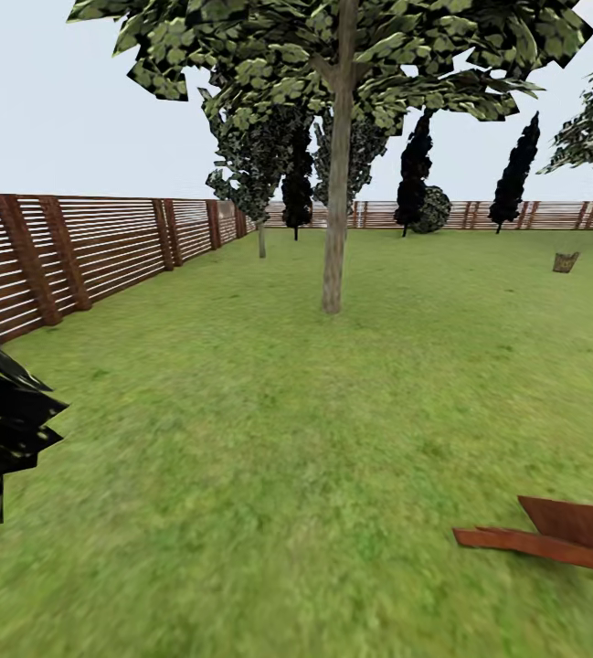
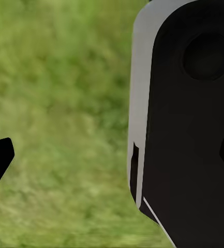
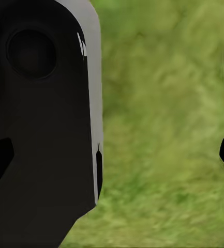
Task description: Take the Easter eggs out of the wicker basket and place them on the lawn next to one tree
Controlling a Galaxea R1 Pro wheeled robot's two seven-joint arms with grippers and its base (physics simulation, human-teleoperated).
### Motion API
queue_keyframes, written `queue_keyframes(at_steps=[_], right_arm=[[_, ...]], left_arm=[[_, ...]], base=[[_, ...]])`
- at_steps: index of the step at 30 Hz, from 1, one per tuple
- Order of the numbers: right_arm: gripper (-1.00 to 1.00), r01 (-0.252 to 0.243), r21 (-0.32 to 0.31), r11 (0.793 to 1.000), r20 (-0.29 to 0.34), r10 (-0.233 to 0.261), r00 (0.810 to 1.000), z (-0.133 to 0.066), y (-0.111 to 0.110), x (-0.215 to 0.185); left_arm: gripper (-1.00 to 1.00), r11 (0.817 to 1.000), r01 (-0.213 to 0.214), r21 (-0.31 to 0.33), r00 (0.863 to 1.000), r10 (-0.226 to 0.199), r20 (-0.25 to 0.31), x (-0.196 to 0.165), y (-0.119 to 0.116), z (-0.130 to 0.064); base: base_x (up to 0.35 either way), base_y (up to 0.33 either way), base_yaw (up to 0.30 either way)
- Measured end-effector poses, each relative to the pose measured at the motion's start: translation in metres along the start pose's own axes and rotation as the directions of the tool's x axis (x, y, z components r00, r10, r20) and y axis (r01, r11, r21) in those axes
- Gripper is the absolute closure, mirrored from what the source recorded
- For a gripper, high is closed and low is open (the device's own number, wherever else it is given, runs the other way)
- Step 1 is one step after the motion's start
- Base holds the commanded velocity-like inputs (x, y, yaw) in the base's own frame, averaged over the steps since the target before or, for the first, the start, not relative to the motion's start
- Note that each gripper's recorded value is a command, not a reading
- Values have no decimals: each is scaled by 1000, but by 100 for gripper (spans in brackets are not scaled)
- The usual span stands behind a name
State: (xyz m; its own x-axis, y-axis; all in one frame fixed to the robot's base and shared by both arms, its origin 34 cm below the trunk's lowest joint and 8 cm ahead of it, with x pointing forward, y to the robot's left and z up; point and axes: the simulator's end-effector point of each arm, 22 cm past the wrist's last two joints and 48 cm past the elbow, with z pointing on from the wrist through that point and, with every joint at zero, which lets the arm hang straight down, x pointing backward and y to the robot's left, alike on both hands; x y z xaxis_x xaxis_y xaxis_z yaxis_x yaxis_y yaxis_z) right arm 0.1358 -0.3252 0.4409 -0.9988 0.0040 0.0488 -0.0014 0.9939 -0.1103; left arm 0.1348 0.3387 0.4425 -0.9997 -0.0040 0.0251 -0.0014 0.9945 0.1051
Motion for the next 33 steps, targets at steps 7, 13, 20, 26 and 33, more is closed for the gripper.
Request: queue_keyframes(at_steps=[7, 13, 20, 26, 33], right_arm=[[-100, 1, 0, 1000, 0, -1, 1000, 0, 0, 0], [-100, 3, 0, 1000, 0, -3, 1000, 0, 0, 0], [-100, 13, 0, 1000, 0, -13, 1000, 0, 0, 0], [-100, 4, 0, 1000, -1, -4, 1000, 0, 0, 0], [-100, 2, 0, 1000, -1, -2, 1000, 0, 0, 0]], left_arm=[[-100, 1000, 0, 0, 1000, 0, 0, 0, 0, 0], [-100, 1000, 0, 0, 1000, 0, 0, 0, 0, 0], [-100, 1000, 0, 0, 1000, 0, 0, 0, 0, 0], [-100, 1000, 0, 0, 1000, 0, 0, 0, 0, 0], [-100, 1000, 0, 0, 1000, 0, 0, 0, 0, 0]], base=[[329, 0, 154], [329, 0, 16], [329, 0, -2], [329, 0, -163], [329, 0, -32]])
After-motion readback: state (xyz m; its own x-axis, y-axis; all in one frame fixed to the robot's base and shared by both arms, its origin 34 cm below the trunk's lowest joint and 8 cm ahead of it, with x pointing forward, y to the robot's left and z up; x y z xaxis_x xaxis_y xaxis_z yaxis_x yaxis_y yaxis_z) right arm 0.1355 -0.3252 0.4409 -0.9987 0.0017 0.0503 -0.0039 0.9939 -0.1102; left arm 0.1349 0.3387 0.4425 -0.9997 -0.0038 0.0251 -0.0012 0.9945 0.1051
